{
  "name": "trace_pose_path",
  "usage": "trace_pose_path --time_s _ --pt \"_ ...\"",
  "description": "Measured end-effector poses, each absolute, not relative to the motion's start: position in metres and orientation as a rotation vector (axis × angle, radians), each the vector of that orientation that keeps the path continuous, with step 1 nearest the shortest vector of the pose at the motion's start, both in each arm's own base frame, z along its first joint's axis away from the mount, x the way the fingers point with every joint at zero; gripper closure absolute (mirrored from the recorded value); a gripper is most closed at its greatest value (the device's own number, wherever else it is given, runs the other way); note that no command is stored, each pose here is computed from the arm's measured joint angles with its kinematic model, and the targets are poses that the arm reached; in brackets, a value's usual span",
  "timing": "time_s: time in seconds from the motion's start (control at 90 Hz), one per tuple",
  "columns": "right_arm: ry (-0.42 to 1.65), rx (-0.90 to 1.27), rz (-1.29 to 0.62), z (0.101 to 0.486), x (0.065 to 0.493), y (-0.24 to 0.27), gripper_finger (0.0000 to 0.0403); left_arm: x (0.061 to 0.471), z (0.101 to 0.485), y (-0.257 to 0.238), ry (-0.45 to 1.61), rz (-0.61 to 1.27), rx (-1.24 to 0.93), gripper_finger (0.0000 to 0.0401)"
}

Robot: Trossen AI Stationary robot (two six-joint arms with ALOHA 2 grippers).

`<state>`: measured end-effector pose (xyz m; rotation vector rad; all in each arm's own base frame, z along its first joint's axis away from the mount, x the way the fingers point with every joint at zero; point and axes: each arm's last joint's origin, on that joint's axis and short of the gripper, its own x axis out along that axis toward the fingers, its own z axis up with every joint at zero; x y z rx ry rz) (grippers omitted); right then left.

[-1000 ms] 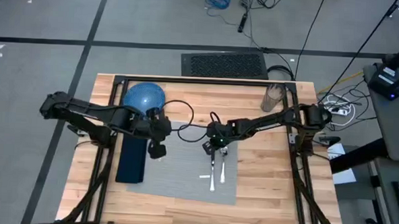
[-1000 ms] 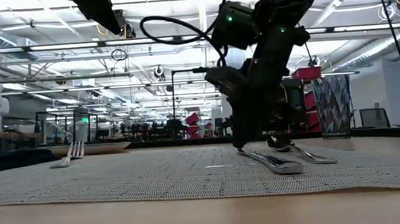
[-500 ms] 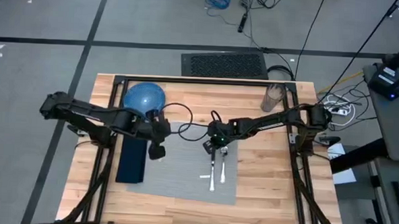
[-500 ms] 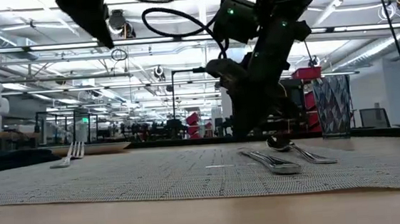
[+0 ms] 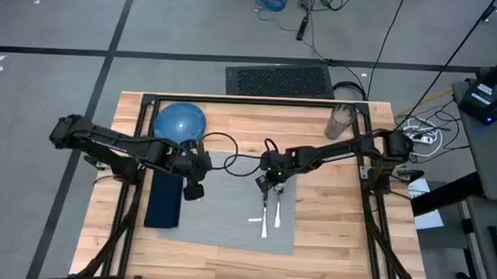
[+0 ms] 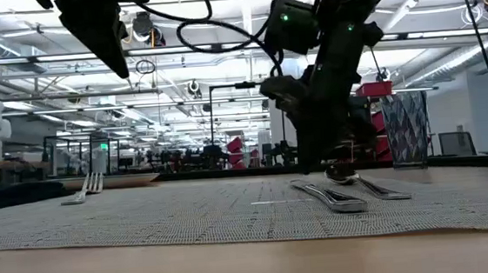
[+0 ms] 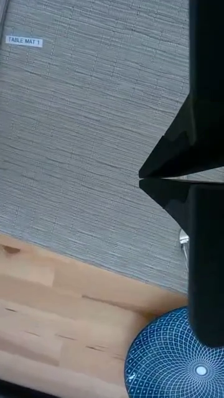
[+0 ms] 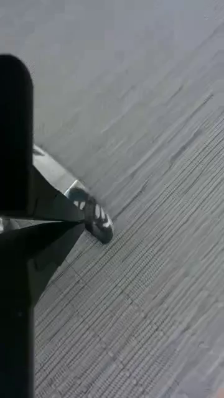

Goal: Set table place
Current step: Adjust the silver knife, then put the silver fork on top of the folded blue napkin

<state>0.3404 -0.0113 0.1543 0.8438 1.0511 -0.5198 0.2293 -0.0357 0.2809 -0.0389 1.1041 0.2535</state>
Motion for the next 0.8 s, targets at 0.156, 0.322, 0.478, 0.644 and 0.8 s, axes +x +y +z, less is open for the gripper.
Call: trace_pose_path --time_s 0.156,0.322,0.478,0.644,0.8 --pt "1.002 0.852 -0.499 0.158 0.344 -0.012 0.0403 0.229 0.281 -0.036 1.104 0.251 -0.035 0.0401" --pt "0.974 0.857 -0.521 0.161 0.344 -0.013 0.0403 0.229 0.281 -0.036 1.104 0.248 -0.031 0.0401" --pt "0.899 0.851 -0.476 0.178 0.344 -0.01 0.0403 0.23 0.279 -0.035 1.092 0.258 -0.029 0.0401" --pt "0.847 0.823 -0.411 0.201 0.338 -0.002 0.0403 0.235 0.27 -0.036 1.041 0.266 -0.058 0.0401" --pt "0.802 0.774 -0.34 0.225 0.328 0.006 0.0403 0.236 0.256 -0.031 0.993 0.393 -0.22 0.0401"
